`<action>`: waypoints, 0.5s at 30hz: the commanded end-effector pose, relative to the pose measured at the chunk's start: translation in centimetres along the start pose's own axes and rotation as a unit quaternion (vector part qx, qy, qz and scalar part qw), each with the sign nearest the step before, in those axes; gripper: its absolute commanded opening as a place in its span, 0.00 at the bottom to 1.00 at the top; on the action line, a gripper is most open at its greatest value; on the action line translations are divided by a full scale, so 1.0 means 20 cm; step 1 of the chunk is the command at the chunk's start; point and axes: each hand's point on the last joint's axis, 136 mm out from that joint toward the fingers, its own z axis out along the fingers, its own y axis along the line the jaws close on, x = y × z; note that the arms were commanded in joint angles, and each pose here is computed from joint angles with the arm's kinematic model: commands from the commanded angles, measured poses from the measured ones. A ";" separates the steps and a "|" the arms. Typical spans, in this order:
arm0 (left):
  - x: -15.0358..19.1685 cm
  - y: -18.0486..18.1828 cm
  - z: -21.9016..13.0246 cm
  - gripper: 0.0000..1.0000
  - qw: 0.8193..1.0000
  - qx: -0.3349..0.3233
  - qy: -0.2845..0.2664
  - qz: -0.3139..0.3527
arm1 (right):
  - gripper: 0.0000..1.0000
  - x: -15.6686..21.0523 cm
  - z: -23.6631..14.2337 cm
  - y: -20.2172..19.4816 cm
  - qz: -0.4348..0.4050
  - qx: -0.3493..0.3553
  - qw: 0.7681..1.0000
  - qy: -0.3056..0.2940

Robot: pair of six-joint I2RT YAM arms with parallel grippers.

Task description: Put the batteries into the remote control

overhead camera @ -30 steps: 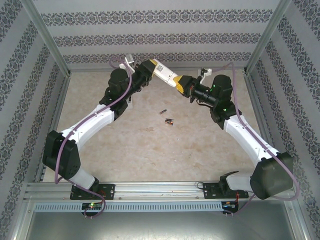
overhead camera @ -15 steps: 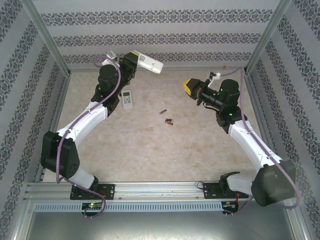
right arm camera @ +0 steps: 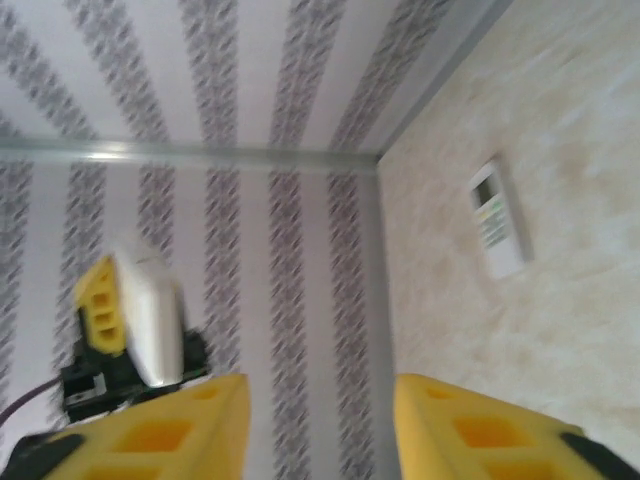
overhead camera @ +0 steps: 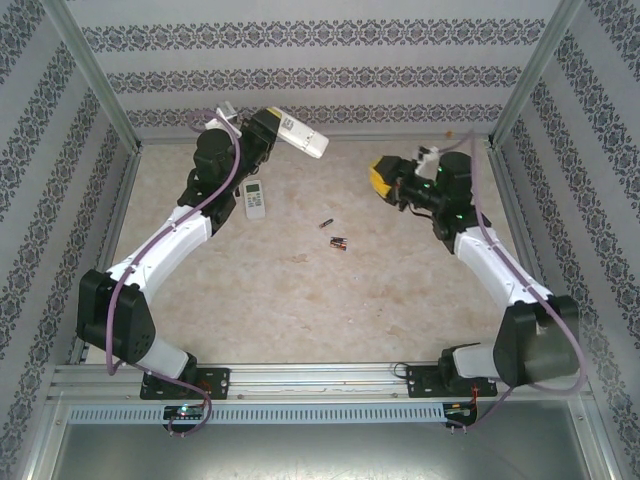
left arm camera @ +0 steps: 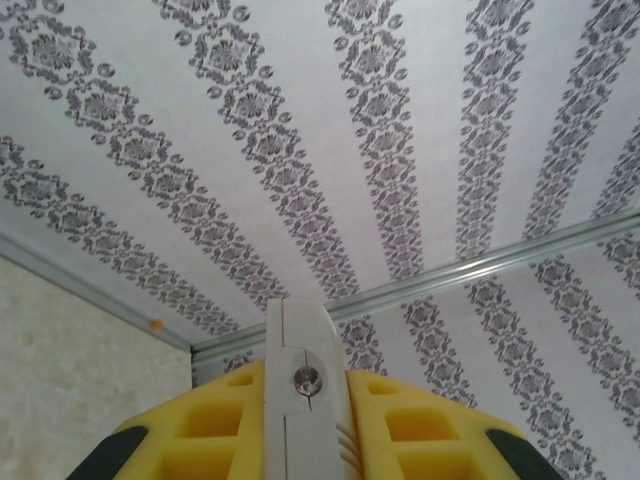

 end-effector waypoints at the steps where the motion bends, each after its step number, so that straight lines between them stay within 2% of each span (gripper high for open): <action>1: 0.02 -0.13 -0.01 0.00 0.999 0.030 0.014 0.017 | 0.52 0.14 0.06 0.38 -0.057 -0.095 0.992 0.057; 6: 0.02 -0.15 0.00 0.00 0.999 0.037 0.012 0.014 | 0.52 0.13 0.13 0.46 -0.028 -0.136 0.989 0.050; 12: 0.02 -0.16 0.01 0.00 0.999 0.044 0.009 0.012 | 0.50 0.13 0.18 0.44 -0.015 -0.135 0.989 0.061; 15: 0.02 -0.18 0.02 0.00 0.999 0.046 0.007 0.014 | 0.54 0.14 0.18 0.39 -0.010 -0.124 0.990 0.062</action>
